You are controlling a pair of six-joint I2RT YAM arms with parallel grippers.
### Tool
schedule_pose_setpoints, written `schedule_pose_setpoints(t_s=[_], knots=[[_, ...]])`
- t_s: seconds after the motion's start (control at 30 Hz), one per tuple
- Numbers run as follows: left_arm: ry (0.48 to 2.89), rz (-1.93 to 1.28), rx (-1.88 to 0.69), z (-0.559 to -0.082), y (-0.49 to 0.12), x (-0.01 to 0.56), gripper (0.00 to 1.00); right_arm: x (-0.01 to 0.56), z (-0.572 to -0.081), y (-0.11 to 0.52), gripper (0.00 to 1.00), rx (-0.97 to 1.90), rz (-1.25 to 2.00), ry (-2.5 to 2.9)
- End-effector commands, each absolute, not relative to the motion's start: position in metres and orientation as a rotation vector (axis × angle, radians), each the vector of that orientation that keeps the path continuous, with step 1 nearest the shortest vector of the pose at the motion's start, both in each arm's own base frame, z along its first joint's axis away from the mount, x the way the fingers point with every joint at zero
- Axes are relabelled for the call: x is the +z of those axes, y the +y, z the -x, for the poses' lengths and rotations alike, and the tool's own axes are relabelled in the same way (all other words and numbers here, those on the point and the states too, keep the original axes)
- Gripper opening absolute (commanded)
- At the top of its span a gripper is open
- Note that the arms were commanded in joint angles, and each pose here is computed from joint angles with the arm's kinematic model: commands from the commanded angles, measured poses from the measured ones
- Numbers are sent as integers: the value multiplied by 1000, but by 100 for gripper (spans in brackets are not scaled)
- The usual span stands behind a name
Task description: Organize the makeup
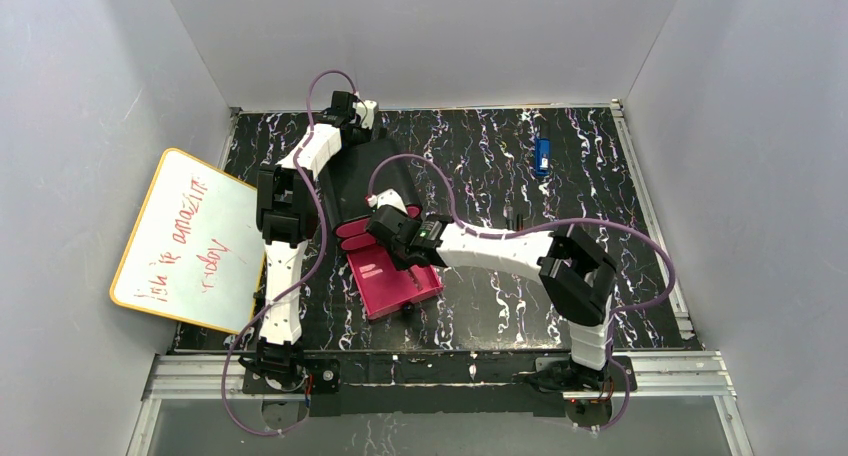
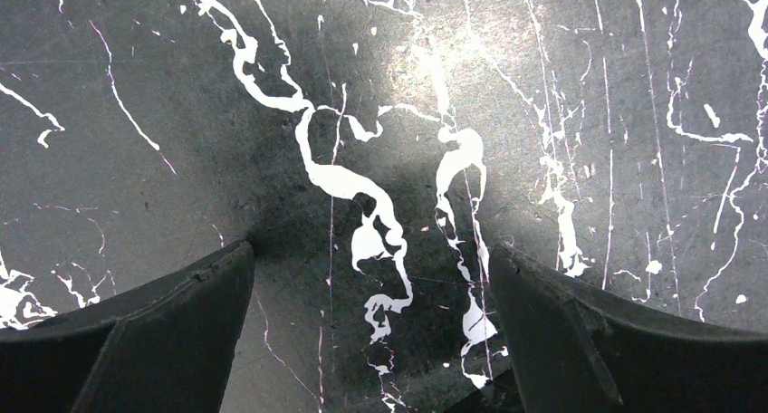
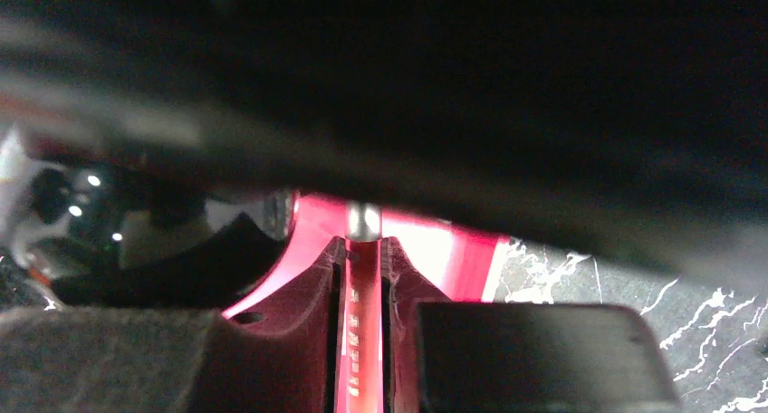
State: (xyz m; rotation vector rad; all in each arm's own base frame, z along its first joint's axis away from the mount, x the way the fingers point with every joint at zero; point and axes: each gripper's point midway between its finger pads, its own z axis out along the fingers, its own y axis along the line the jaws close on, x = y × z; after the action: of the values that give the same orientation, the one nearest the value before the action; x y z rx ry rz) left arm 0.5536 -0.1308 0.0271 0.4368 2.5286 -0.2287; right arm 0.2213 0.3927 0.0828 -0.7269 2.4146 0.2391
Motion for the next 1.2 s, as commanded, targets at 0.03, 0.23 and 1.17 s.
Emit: schedule_pose_setpoints(t_s=[0.03,0.23,1.17], knots=[[2595,-457,-270,-539,-137,16,98,72,-233,392,26,195,717,2353],[2598,-457,-269,-538,-136,15,98,62,-236,386,50,154,723,2338],[2604,-465,-270,-536,-138,12,98,94,-306,174,50,29,214,2455]])
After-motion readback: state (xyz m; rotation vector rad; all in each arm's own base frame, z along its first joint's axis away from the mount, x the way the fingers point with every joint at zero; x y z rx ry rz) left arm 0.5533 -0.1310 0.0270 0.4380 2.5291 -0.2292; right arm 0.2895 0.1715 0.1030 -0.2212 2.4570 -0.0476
